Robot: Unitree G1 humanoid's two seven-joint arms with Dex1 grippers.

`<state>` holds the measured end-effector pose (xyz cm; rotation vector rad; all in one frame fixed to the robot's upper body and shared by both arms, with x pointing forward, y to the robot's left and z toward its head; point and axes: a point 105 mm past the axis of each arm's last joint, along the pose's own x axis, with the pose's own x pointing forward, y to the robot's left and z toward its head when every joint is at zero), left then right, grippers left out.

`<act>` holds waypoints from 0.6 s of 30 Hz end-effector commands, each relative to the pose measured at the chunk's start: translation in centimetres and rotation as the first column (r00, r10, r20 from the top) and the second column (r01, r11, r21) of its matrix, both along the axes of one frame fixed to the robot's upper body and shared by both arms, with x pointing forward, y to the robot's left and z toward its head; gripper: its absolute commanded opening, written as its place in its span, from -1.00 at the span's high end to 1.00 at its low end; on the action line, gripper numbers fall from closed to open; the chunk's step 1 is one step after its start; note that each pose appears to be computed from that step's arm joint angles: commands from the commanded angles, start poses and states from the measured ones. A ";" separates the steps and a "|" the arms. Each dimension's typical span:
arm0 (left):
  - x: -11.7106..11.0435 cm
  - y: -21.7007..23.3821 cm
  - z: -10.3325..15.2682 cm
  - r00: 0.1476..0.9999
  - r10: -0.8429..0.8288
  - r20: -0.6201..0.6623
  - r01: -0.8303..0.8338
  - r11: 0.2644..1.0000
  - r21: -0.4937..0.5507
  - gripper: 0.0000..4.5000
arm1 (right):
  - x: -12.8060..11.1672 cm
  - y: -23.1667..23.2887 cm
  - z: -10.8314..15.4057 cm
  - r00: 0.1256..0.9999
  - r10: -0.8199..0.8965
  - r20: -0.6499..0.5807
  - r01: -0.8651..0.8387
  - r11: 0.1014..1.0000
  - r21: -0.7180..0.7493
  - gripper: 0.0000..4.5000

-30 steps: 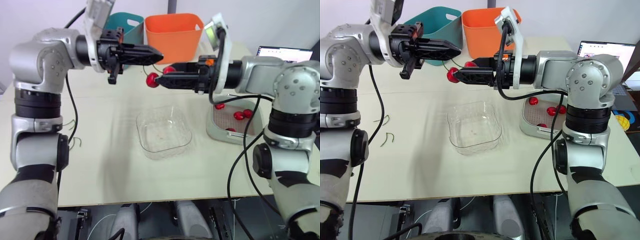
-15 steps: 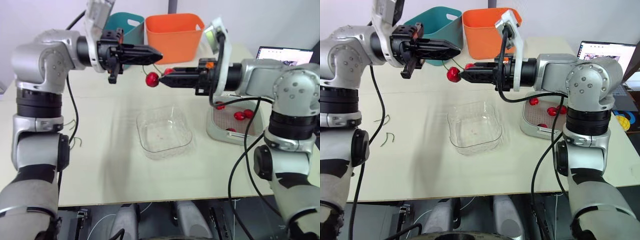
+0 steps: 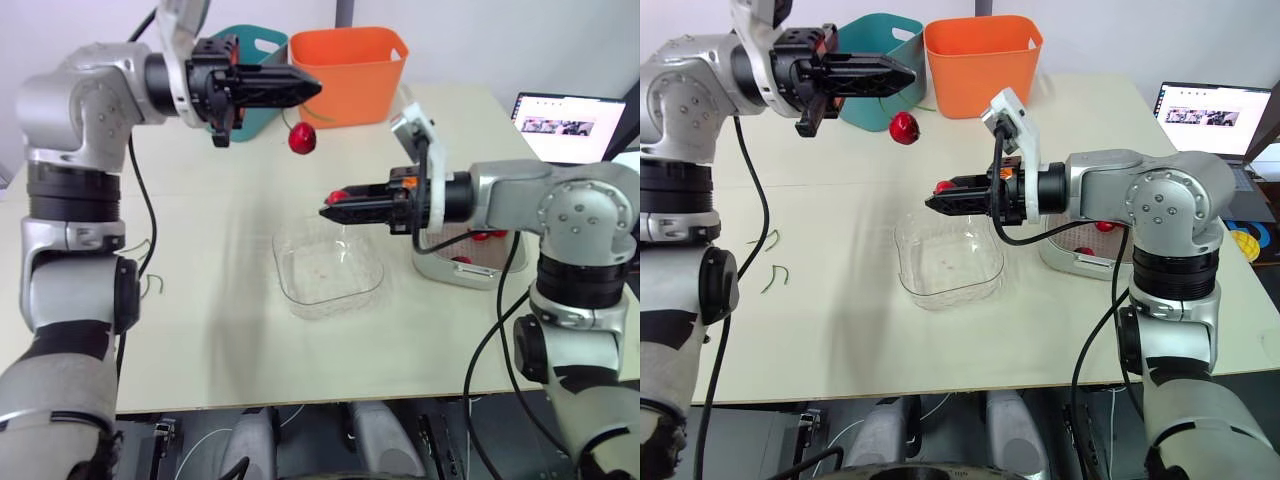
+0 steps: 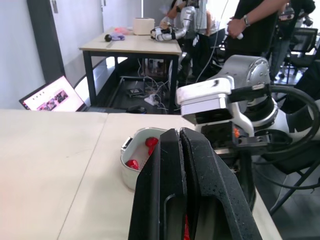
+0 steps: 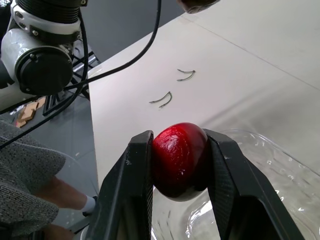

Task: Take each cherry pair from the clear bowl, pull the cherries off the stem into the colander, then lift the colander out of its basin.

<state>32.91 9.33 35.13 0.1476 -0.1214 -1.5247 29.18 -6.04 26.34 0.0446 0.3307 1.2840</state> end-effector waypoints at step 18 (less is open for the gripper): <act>1.0 -0.5 -7.2 0.998 0.055 0.024 -0.058 0.985 0.165 1.00 | 3.2 -17.5 -4.9 0.846 -0.467 0.258 0.534 0.752 -0.387 0.42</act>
